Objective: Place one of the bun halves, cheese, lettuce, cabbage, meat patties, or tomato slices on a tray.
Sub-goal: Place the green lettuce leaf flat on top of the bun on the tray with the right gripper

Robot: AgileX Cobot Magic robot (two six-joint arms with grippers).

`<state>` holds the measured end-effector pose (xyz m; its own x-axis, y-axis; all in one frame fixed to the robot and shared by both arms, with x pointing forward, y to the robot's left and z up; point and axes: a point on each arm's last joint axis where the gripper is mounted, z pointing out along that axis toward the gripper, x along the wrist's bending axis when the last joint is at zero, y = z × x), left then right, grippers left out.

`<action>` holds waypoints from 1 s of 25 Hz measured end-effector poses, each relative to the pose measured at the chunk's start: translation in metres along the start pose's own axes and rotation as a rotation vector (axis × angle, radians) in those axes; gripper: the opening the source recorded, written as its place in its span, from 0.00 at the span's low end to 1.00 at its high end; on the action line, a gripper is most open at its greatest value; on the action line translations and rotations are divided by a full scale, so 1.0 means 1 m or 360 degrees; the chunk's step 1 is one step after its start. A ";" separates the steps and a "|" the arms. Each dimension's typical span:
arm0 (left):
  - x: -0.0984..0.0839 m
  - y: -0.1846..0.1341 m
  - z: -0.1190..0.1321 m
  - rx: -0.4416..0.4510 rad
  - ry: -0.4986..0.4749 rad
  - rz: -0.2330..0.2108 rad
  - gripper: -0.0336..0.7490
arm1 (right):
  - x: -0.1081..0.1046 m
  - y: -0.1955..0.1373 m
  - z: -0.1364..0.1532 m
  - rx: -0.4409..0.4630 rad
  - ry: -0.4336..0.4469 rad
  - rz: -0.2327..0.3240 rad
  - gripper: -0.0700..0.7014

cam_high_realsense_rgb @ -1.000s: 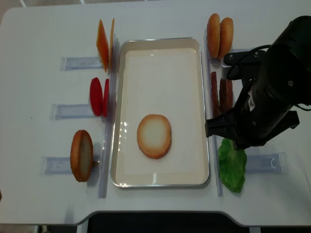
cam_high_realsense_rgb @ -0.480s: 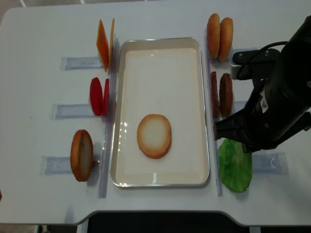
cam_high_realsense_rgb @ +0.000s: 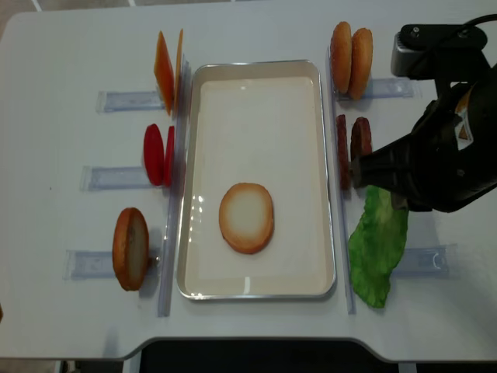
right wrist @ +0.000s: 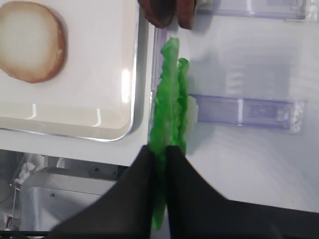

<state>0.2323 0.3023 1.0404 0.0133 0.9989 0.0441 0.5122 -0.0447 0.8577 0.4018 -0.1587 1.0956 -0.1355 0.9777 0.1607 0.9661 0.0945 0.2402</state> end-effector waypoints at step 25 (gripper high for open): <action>0.000 0.000 0.000 0.0000 0.0000 0.0000 0.04 | 0.066 0.024 0.036 -0.0134 0.1035 -0.0001 0.13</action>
<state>0.2323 0.3023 1.0404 0.0133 0.9989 0.0441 0.5122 -0.0447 0.8577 0.4244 -0.0850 1.0773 -0.2665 0.6623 0.7003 0.9492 0.0541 0.3101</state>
